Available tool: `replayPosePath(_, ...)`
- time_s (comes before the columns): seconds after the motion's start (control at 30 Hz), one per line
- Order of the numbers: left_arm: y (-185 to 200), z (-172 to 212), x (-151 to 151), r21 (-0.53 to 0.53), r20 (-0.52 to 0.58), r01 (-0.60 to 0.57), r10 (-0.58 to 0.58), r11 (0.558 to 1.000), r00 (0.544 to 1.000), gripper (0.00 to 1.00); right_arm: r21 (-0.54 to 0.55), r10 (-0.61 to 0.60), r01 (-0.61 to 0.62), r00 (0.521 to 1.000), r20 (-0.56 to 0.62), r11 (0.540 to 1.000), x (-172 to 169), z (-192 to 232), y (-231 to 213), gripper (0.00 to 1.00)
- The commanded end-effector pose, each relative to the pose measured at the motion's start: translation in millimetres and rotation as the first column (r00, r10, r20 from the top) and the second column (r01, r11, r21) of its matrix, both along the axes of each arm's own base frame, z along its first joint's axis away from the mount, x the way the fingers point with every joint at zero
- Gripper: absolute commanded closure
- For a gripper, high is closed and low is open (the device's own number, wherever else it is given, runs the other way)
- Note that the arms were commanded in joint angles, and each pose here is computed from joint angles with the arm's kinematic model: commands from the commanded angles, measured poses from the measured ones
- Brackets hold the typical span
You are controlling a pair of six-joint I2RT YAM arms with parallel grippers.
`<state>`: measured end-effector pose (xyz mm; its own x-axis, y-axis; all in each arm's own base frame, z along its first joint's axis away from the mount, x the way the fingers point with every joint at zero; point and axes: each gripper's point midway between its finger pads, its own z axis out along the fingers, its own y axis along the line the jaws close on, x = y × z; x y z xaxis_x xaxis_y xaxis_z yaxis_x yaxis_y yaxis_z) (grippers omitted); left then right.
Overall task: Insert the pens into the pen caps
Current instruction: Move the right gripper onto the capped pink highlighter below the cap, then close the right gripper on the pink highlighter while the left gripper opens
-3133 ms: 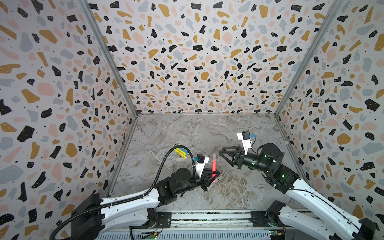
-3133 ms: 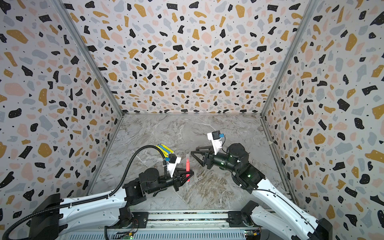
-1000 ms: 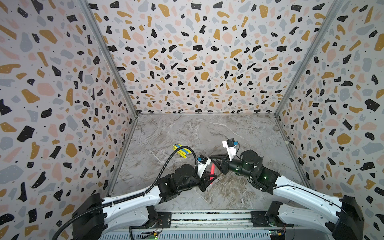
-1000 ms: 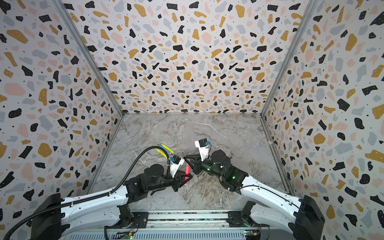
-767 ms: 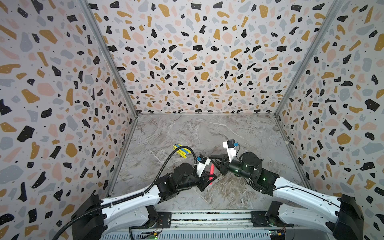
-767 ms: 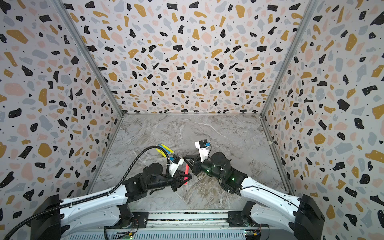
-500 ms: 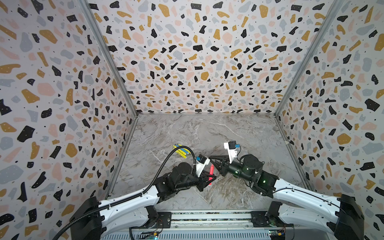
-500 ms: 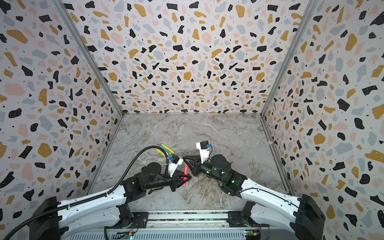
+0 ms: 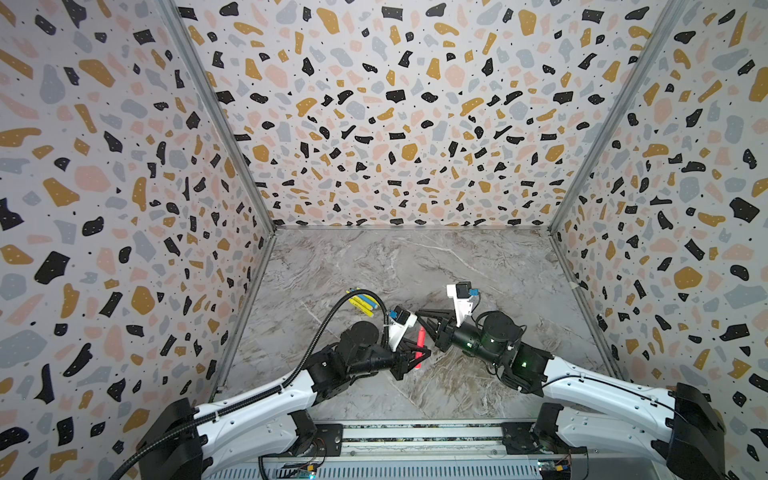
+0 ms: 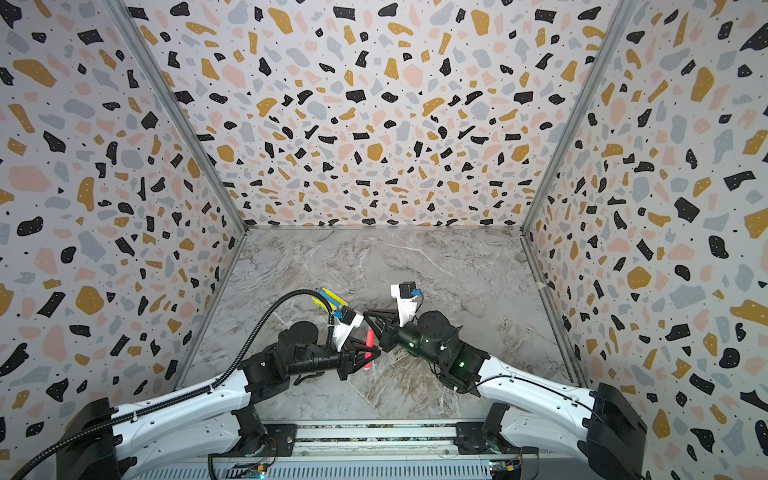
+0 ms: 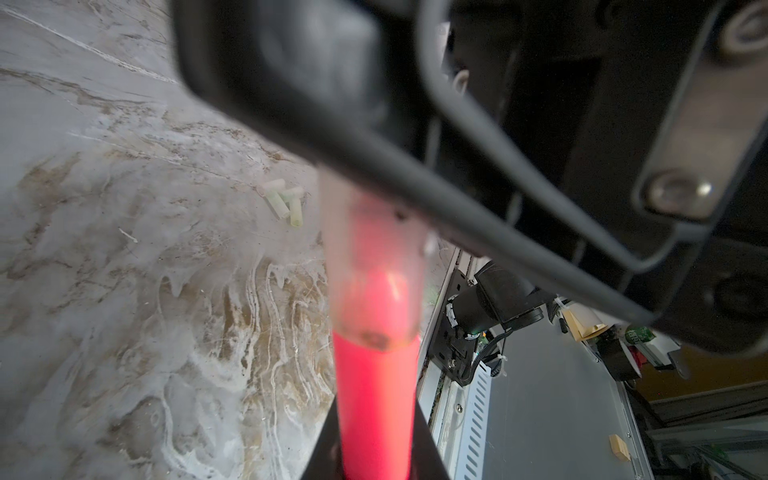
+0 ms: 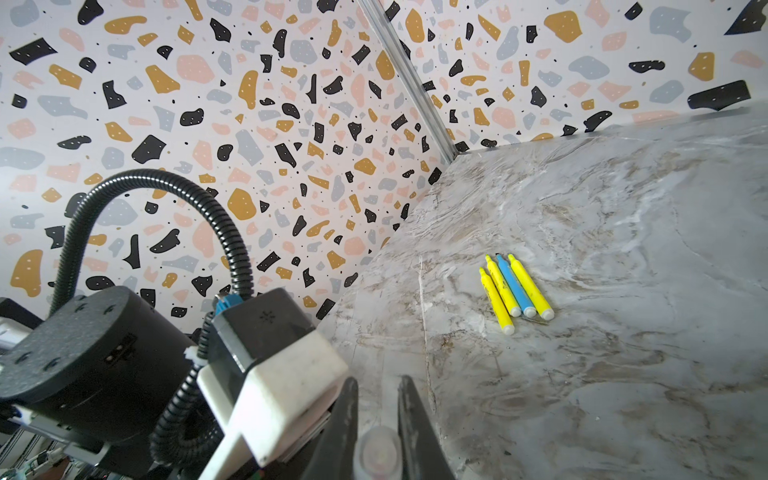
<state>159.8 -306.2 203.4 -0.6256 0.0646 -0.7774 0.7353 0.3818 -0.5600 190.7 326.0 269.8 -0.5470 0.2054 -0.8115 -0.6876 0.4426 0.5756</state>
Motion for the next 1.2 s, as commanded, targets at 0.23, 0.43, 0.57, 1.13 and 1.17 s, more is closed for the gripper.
replayPosePath(0.23, 30.3, 68.2, 59.8, -0.222, 0.171, -0.255, 0.295, 0.941, 0.940, 1.00, -0.186, 0.207, -0.208, 0.978, -0.029, 0.960, -26.2, 17.8, -23.2, 0.54)
replayPosePath(0.43, 33.1, 47.9, 51.2, -0.172, 0.162, -0.240, 0.267, 0.956, 0.950, 1.00, -0.151, 0.212, -0.200, 0.975, 0.073, 0.968, -13.8, 60.7, -38.8, 0.49)
replayPosePath(0.57, 33.7, 43.0, 48.0, -0.165, 0.162, -0.236, 0.263, 0.958, 0.951, 1.00, -0.158, 0.242, -0.231, 0.969, 0.053, 0.960, -14.1, 58.9, -32.7, 0.48)
replayPosePath(1.13, 11.6, 51.4, 33.0, -0.182, 0.180, -0.175, 0.208, 0.968, 0.961, 1.00, -0.204, 0.327, -0.324, 0.945, -0.019, 0.924, -7.9, 35.9, 4.7, 0.60)
replayPosePath(1.17, 10.7, 50.6, 32.8, -0.180, 0.179, -0.173, 0.206, 0.968, 0.962, 1.00, -0.203, 0.328, -0.324, 0.945, -0.017, 0.924, -7.5, 36.2, 5.4, 0.61)
